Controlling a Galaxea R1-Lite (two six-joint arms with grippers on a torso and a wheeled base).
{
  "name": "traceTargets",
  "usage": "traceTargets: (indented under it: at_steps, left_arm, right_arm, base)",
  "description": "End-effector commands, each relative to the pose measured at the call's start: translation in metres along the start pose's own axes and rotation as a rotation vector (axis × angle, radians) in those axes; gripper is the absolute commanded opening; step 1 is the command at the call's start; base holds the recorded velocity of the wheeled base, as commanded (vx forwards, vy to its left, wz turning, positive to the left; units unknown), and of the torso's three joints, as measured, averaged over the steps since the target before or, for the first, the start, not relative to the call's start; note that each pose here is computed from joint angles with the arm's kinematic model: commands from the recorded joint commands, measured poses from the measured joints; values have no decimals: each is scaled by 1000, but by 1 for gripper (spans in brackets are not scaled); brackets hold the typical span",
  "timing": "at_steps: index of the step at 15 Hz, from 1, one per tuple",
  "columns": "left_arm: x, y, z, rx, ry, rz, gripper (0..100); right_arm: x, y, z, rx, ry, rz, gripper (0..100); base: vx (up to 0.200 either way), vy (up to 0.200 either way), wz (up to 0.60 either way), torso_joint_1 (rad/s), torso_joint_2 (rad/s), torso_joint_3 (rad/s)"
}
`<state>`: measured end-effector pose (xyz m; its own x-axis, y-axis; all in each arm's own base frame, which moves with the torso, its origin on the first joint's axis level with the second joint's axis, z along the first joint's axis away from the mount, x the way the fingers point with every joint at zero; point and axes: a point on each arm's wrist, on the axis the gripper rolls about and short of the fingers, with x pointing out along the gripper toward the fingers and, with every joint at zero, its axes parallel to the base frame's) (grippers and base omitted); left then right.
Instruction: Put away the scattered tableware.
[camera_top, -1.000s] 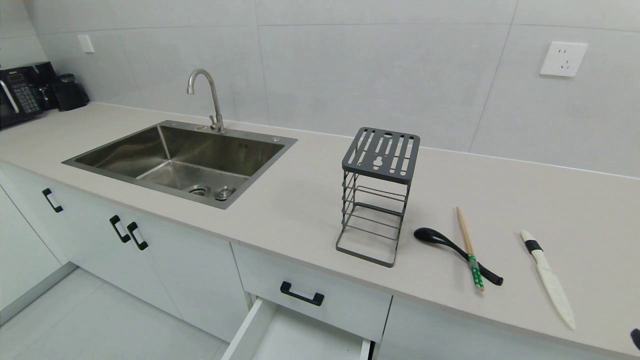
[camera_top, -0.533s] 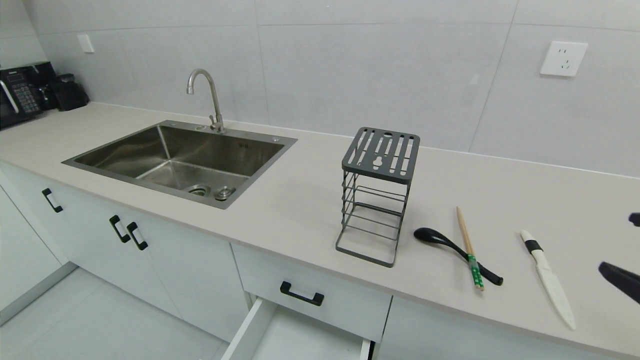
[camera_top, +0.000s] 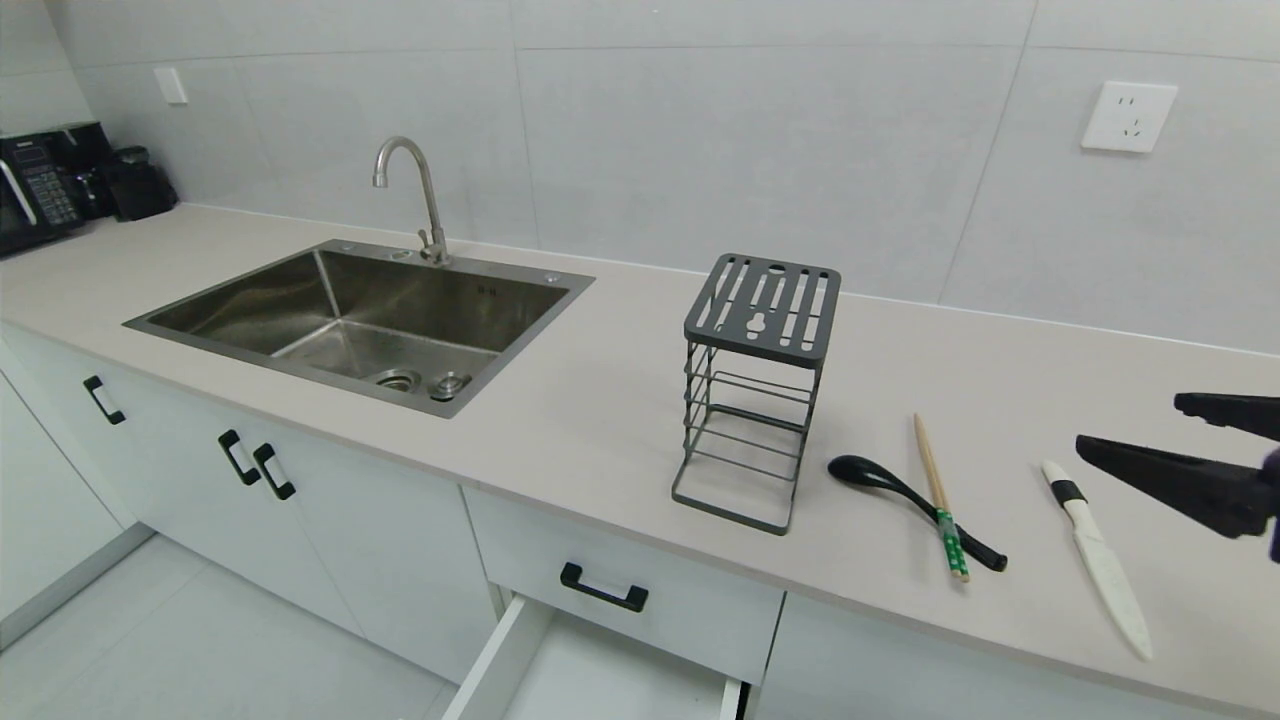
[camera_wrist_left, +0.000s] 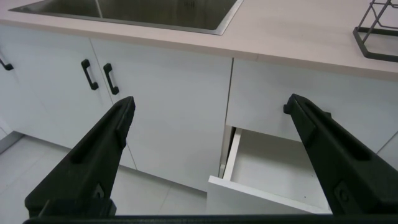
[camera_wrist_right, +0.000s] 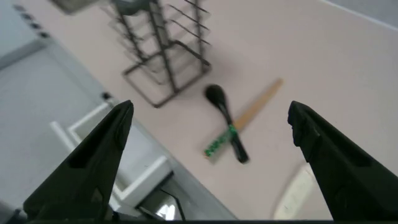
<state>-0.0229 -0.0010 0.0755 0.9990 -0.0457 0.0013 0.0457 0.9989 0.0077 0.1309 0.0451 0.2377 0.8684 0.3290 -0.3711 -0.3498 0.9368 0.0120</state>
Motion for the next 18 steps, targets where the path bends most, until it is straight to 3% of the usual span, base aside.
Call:
traceTargets:
  at_steps: [1, 4, 9, 13, 18]
  left_arm:
    - [0, 0, 0, 0, 1, 0, 100]
    - [0, 0, 0, 0, 1, 0, 100]
    - [0, 0, 0, 0, 1, 1, 100]
    - [0, 0, 0, 0, 1, 0, 100]
    - [0, 0, 0, 0, 1, 0, 100]
  right_arm:
    - [28, 5, 0, 57, 97, 0, 100]
    - [30, 13, 0, 201, 141, -18, 100]
    - [37, 24, 0, 282, 303, -22, 100]
    - [91, 47, -25, 344, 501, -100, 100]
    - [118, 46, -47, 340, 591, -222, 100]
  base:
    - [0, 0, 0, 0, 0, 0]
    - [0, 0, 0, 0, 0, 0]
    - [0, 0, 0, 0, 0, 0]
    - [0, 0, 0, 0, 0, 0]
    - [0, 0, 0, 0, 0, 0]
